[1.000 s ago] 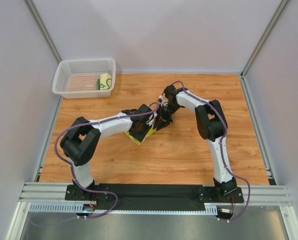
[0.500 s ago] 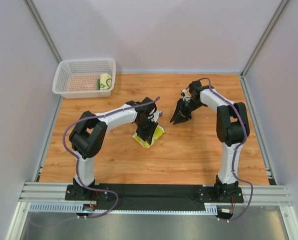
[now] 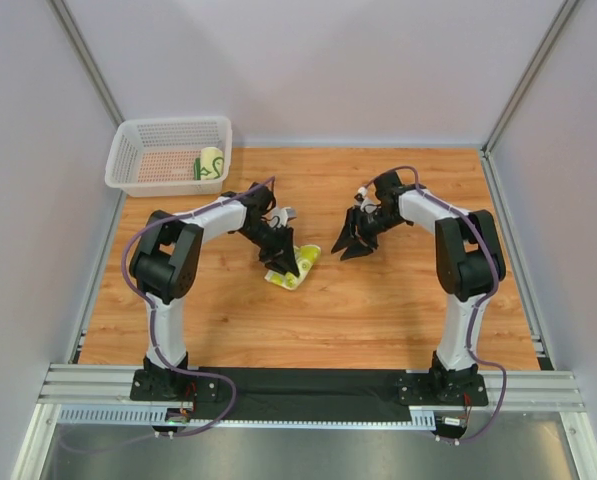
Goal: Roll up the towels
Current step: Roll the towel
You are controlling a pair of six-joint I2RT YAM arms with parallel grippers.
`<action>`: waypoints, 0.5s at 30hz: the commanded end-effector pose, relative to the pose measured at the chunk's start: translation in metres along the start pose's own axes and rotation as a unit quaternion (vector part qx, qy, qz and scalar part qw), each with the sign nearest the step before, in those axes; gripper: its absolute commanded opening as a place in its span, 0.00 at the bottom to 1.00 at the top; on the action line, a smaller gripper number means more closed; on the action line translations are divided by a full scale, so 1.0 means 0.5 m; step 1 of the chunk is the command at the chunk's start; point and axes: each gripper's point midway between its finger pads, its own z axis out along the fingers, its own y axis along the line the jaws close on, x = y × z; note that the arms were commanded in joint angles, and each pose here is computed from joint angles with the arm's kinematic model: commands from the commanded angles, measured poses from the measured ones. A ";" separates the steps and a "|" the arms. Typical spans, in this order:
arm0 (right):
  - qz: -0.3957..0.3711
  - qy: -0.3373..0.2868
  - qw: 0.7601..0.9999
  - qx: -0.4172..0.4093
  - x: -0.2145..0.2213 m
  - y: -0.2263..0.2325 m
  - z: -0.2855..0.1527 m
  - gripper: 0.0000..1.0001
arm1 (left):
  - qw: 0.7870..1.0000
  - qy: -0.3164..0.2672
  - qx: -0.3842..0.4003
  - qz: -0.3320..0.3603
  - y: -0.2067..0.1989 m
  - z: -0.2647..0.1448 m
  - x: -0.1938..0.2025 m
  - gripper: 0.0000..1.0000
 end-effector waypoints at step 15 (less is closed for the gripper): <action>-0.075 0.005 0.997 0.016 -0.007 0.107 0.108 0.58 | 0.991 0.024 0.108 -0.073 -0.003 -0.001 0.016 0.33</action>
